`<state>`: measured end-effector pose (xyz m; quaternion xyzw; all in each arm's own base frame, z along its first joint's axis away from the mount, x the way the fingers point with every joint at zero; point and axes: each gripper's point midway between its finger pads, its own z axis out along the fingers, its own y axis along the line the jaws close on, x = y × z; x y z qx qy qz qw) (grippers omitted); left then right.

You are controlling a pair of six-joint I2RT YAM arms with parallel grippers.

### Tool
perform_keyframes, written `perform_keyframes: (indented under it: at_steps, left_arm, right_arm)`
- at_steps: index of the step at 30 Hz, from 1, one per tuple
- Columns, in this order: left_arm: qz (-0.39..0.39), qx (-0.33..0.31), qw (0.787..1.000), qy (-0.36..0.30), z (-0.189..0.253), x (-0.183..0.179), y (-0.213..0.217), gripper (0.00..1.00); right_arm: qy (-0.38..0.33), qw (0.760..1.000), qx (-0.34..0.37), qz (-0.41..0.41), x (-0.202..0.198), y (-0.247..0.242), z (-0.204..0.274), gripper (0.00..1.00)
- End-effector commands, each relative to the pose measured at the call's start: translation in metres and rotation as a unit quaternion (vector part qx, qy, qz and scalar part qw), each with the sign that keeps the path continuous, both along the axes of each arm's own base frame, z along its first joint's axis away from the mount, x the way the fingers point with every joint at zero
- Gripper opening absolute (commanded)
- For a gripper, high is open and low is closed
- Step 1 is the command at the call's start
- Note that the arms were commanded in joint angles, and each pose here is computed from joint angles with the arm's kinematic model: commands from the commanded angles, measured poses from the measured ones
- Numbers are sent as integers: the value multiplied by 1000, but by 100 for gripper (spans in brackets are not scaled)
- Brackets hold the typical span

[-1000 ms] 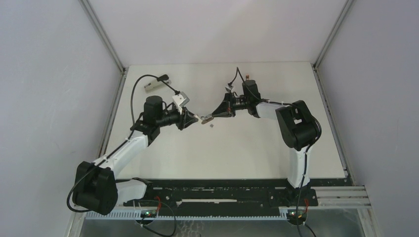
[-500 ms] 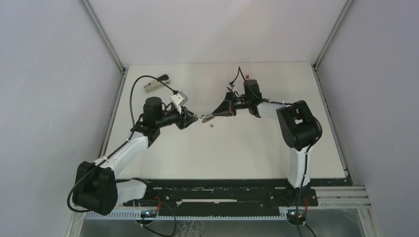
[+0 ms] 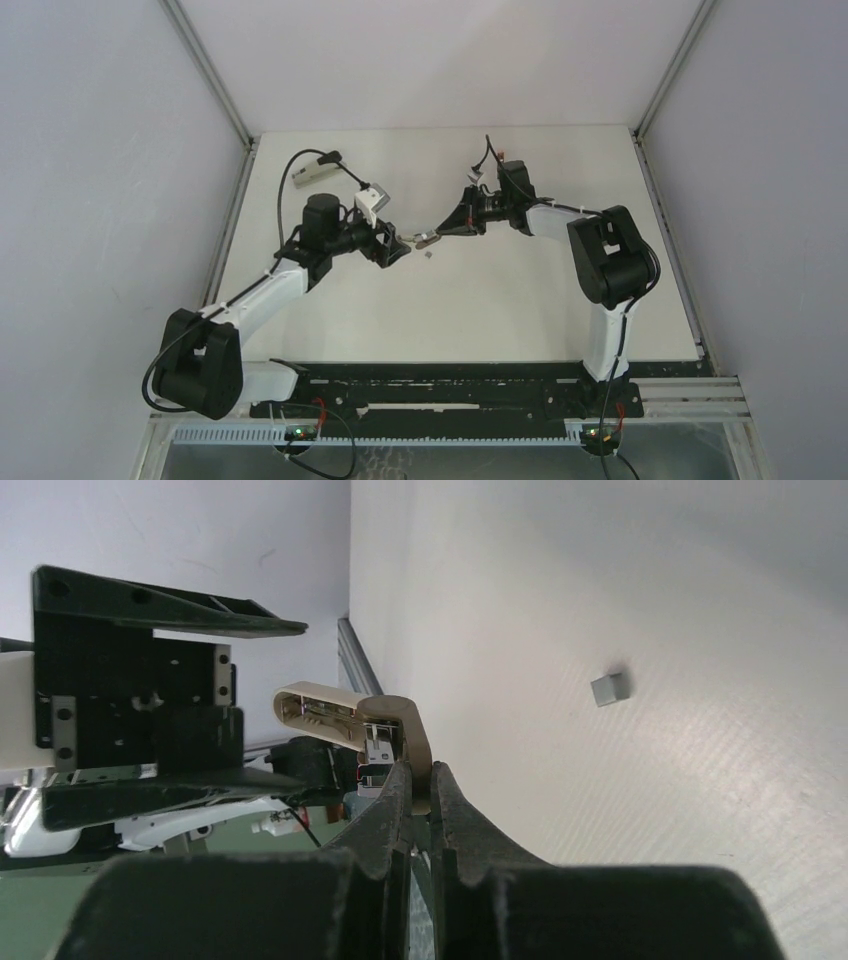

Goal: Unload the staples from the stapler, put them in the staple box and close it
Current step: Unload the staple at the center of the board.

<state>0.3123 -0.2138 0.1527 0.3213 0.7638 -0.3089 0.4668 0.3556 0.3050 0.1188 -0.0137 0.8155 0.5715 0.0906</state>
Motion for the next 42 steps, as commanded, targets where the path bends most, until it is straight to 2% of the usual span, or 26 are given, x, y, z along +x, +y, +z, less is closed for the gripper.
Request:
perform_keyframes:
  at_steps: [1,4,11,23,36,42]
  left_arm:
    - [-11,-24,999,-43,47,8,-8,90]
    - [-12,-33,999,-32,54,9,-7,100]
    - [-46,-64,996,30,66,15,-10,100]
    - [-111,-100,976,158,49,33,-33,100]
    - [-154,-120,957,215,37,35,-44,88]
    - [-159,-123,952,233,29,33,-45,87]
  right_arm:
    - [-67,998,-6,-2,10,-4,27,0]
    - [-98,995,-13,1,16,-5,36,0]
    - [-138,990,-25,14,16,-7,45,0]
    - [-196,980,-26,36,9,-8,62,0]
    - [-246,967,-8,72,-8,0,83,0]
    - [-252,965,-8,77,-10,1,84,0]
